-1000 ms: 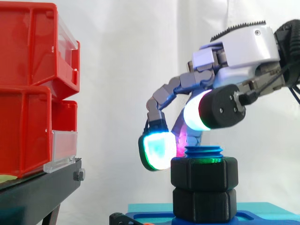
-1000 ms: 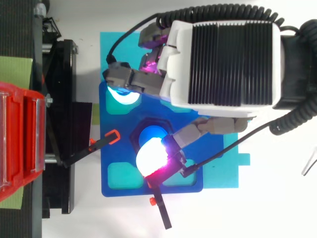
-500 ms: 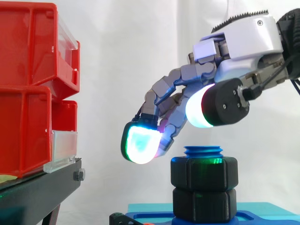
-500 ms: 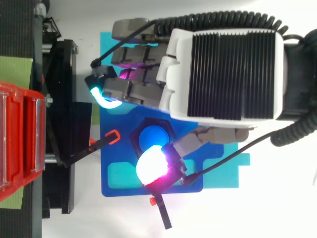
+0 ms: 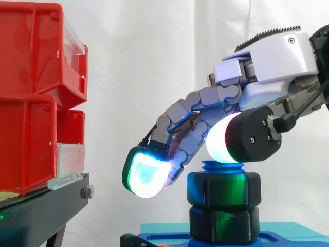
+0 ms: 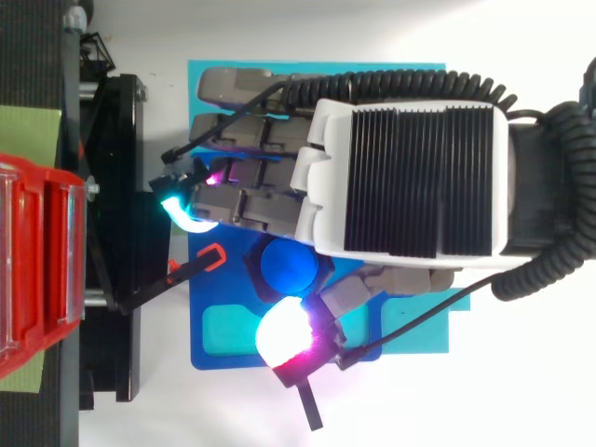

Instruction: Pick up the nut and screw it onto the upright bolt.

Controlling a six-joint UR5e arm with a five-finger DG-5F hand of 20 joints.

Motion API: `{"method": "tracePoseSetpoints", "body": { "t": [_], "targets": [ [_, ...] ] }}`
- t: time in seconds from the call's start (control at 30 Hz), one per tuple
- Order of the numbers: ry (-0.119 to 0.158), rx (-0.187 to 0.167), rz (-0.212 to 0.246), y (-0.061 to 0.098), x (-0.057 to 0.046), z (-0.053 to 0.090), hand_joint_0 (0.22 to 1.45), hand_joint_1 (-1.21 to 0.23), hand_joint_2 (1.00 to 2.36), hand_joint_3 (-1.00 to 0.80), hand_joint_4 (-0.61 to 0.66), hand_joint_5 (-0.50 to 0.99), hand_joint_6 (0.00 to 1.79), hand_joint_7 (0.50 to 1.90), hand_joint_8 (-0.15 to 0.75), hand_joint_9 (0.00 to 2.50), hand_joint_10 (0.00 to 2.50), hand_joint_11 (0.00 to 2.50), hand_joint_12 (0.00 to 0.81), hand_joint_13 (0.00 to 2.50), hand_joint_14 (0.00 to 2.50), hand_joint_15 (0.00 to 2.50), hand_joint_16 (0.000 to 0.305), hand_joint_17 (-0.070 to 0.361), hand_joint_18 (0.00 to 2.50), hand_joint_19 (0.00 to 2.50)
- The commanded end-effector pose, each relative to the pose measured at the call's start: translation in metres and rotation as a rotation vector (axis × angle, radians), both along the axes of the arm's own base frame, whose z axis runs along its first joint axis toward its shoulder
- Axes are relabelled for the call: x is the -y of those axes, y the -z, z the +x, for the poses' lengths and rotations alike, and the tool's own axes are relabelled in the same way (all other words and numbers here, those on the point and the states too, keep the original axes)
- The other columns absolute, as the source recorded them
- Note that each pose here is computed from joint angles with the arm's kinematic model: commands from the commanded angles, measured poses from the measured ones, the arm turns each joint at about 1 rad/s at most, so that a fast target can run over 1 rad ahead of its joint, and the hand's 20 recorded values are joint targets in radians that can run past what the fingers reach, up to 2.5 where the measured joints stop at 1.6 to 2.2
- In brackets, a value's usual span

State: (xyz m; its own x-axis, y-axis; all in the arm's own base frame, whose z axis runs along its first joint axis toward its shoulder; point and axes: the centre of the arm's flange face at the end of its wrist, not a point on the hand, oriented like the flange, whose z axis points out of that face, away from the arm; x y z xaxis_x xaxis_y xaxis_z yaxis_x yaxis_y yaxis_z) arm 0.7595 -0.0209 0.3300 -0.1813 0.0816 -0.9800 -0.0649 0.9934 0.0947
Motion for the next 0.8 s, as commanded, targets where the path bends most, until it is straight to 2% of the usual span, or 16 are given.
{"method": "tracePoseSetpoints", "body": {
  "t": [0.0, 0.33, 0.57, 0.6, 0.77],
  "targets": [
    [-0.004, -0.009, -0.001, 0.001, -0.002, -0.001, 0.46, -0.24, 1.00, -0.50, 0.17, -0.15, 0.50, 0.61, 0.184, 0.52, 0.00, 0.00, 0.267, 0.43, 0.00, 0.00, 0.028, 0.063, 0.05, 0.00],
    [-0.006, -0.031, -0.004, 0.003, -0.002, -0.004, 0.47, -0.23, 1.00, -0.50, 0.25, -0.10, 0.50, 0.91, 0.215, 0.59, 0.00, 0.00, 0.276, 0.49, 0.00, 0.00, 0.026, 0.059, 0.10, 0.00],
    [-0.010, -0.037, -0.005, 0.001, -0.006, -0.004, 0.48, -0.24, 1.00, -0.50, 0.26, -0.10, 0.50, 0.94, 0.221, 0.62, 0.00, 0.00, 0.273, 0.52, 0.00, 0.00, 0.026, 0.057, 0.14, 0.00],
    [-0.010, -0.029, -0.004, -0.003, -0.006, -0.003, 0.48, -0.24, 1.00, -0.50, 0.26, -0.10, 0.50, 0.94, 0.221, 0.62, 0.00, 0.00, 0.273, 0.53, 0.00, 0.00, 0.026, 0.058, 0.15, 0.00],
    [-0.012, -0.040, -0.005, -0.010, -0.006, -0.003, 0.48, -0.24, 1.00, -0.50, 0.27, -0.10, 0.50, 0.97, 0.226, 0.64, 0.00, 0.00, 0.271, 0.55, 0.00, 0.00, 0.026, 0.058, 0.17, 0.00]
  ]
}}
